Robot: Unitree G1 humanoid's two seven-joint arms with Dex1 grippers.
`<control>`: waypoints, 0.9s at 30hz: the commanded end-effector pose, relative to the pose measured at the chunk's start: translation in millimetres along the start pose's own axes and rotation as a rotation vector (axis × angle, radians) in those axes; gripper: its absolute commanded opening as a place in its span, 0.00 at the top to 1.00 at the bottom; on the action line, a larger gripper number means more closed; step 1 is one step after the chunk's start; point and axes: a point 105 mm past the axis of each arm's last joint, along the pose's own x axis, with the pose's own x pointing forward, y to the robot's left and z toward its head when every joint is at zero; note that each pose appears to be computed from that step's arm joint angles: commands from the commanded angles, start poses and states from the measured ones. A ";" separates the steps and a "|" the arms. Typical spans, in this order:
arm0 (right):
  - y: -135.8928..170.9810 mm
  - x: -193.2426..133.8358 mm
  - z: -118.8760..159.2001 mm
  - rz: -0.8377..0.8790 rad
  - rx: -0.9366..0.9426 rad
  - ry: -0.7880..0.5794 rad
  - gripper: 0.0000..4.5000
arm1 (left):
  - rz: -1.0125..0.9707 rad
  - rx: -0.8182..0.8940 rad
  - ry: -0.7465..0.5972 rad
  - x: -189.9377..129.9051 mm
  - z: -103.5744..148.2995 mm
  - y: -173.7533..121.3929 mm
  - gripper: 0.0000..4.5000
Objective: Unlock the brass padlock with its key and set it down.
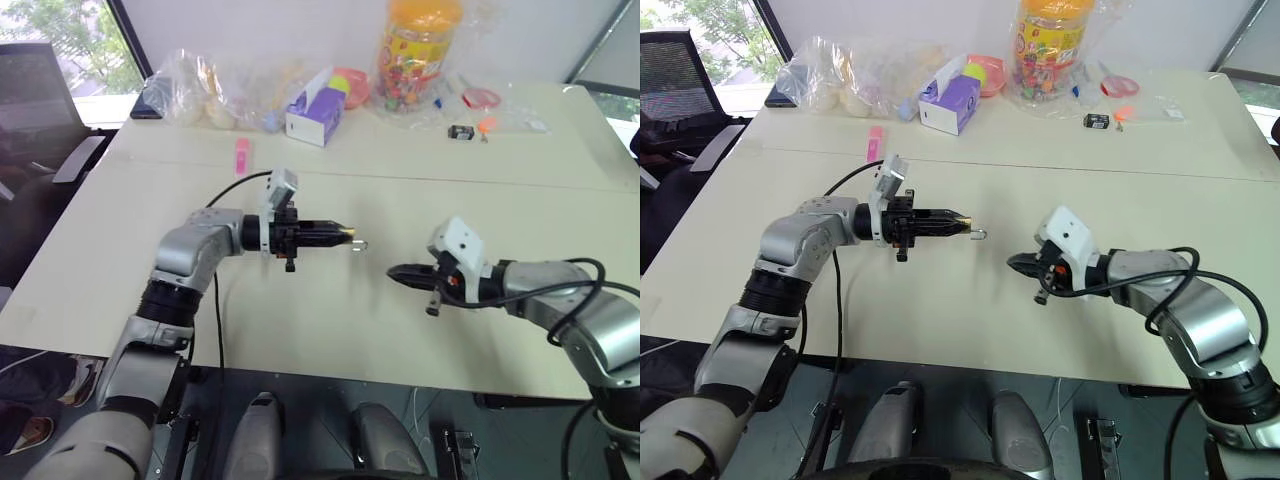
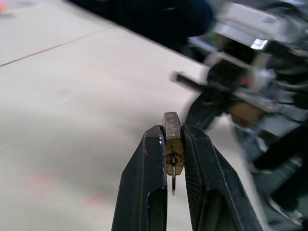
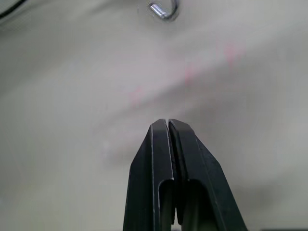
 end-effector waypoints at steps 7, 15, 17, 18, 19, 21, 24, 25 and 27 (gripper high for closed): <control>2.4 -26.5 30.5 -0.147 -0.034 -0.118 0.99 | 0.075 -0.268 -0.154 36.5 23.4 31.3 1.00; 5.9 -34.8 37.0 -0.222 -0.033 -0.138 0.99 | 0.121 -0.535 0.006 67.7 -36.7 31.1 1.00; 6.7 -35.7 37.0 -0.230 -0.030 -0.139 0.99 | 0.118 -0.562 0.008 68.2 -39.8 30.2 1.00; 7.2 -36.1 37.1 -0.234 -0.029 -0.140 0.99 | 0.112 -0.571 0.014 68.4 -41.8 28.9 1.00; 7.6 -36.4 37.2 -0.237 -0.027 -0.141 0.99 | 0.108 -0.578 0.021 68.2 -43.9 27.8 1.00; 8.0 -36.4 37.6 -0.239 -0.026 -0.142 0.99 | 0.125 -0.584 0.036 66.4 -48.9 29.1 1.00; 8.2 -35.9 38.7 -0.240 -0.024 -0.147 1.00 | 0.159 -0.594 0.040 60.0 -54.4 34.0 0.61; 8.2 -35.9 38.8 -0.240 -0.024 -0.147 1.00 | 0.169 -0.594 0.036 57.9 -54.1 35.8 0.51; 7.5 -36.1 38.6 -0.238 -0.026 -0.143 1.00 | 0.192 -0.588 0.027 50.7 -52.2 40.6 0.31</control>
